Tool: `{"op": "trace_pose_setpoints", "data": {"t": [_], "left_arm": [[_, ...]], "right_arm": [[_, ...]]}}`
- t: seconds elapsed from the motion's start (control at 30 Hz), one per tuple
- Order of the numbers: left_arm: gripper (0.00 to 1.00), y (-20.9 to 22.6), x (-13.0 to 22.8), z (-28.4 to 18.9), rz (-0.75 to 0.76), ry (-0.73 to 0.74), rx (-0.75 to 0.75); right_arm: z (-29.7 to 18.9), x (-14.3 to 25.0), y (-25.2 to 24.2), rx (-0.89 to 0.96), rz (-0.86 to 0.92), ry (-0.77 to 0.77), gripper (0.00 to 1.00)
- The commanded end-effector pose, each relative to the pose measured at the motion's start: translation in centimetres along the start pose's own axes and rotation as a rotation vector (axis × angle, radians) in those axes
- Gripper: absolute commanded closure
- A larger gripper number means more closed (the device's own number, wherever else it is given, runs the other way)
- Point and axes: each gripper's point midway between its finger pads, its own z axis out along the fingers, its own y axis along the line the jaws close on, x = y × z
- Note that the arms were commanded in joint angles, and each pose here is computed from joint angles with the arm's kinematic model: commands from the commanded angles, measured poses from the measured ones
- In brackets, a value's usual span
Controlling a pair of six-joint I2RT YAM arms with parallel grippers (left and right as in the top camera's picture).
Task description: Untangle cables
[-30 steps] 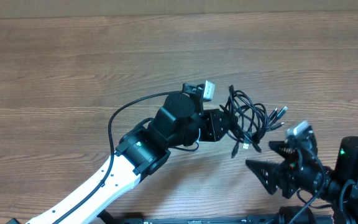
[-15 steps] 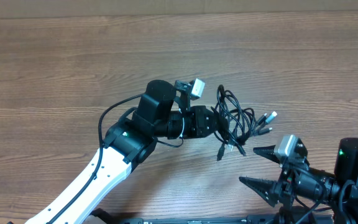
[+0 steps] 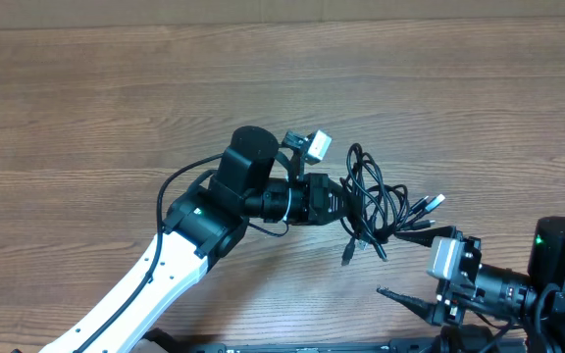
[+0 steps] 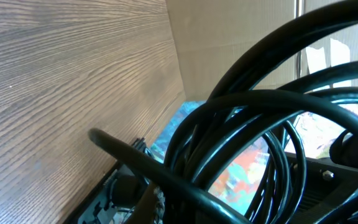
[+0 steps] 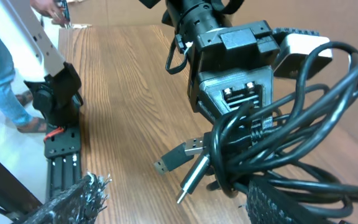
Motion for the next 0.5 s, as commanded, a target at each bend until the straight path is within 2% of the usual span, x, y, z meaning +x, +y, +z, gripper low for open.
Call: {"op": "trace_pose_setpoints", "data": {"t": [0.0,0.2,0.37,0.47], "left_arm": [[0.96,-1.4,0.6,0.3,0.055,0.029,0.044],[0.96,-2.3,0.2,0.5,0.090,0.004,0.069],[0.96,-2.1,-0.3,0.5,0.063,-0.025,0.052],[0.96,-2.1,-0.5,0.5,0.048,-0.035,0.049]], "right_arm": [[-0.1,-0.6,0.2,-0.011,-0.079,-0.026,0.28],[-0.1,-0.5,0.5,-0.020,-0.064,-0.026,0.28],[-0.1,-0.2,0.8,-0.032,-0.039,-0.019,0.29],[-0.1,-0.1,1.0,-0.036,-0.029,-0.016,0.35]]}}
